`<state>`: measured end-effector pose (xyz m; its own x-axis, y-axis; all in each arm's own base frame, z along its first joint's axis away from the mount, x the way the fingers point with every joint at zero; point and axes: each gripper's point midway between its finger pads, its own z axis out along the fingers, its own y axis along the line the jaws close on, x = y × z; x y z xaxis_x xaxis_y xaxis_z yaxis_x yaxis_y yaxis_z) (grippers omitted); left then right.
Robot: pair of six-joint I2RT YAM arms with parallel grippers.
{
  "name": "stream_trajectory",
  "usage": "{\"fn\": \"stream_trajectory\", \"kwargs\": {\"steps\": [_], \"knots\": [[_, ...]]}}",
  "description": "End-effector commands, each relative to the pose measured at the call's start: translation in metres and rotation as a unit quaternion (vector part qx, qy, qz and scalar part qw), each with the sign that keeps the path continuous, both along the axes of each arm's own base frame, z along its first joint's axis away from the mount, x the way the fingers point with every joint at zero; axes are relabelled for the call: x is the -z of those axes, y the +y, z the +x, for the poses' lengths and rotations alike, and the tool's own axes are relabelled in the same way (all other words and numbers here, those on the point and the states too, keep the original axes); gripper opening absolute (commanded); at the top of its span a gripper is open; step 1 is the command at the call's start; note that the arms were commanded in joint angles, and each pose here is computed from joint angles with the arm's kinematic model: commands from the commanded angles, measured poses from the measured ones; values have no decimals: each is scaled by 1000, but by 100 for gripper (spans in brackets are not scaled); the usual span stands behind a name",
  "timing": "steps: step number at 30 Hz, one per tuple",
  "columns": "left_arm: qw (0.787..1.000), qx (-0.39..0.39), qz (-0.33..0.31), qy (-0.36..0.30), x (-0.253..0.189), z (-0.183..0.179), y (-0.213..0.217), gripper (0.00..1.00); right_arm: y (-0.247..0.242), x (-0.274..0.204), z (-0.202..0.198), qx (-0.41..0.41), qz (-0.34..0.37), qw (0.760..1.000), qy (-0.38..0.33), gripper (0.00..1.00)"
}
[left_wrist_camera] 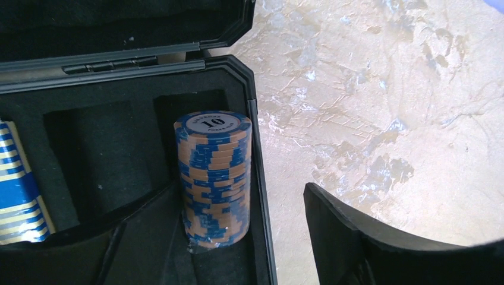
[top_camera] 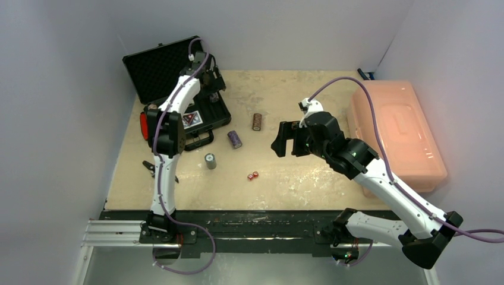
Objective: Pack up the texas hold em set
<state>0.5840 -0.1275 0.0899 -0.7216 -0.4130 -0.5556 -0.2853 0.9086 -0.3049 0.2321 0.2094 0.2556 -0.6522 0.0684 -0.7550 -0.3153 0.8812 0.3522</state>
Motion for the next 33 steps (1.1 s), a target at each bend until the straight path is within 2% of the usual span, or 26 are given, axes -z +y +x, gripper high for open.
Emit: {"fn": "stream_trajectory", "kwargs": {"steps": [1,3,8,17,25,33], "knots": [[996,-3,11,-89,-81,9,16,76,2,-2,4,2,1,1000,-9,99],[996,3,9,-93,-89,4,16,74,2,-1,4,3,3,1000,-8,99],[995,10,-1,-97,-96,-17,14,59,4,1,4,-1,6,1000,-5,99],[997,33,-4,-72,-72,-28,3,31,6,1,3,-3,11,1000,-3,99],[999,21,-27,-37,-37,-26,-5,22,4,2,2,1,10,1000,-2,99],[1000,5,-21,-4,-14,-26,-1,19,3,4,3,3,6,1000,-1,99]]}}
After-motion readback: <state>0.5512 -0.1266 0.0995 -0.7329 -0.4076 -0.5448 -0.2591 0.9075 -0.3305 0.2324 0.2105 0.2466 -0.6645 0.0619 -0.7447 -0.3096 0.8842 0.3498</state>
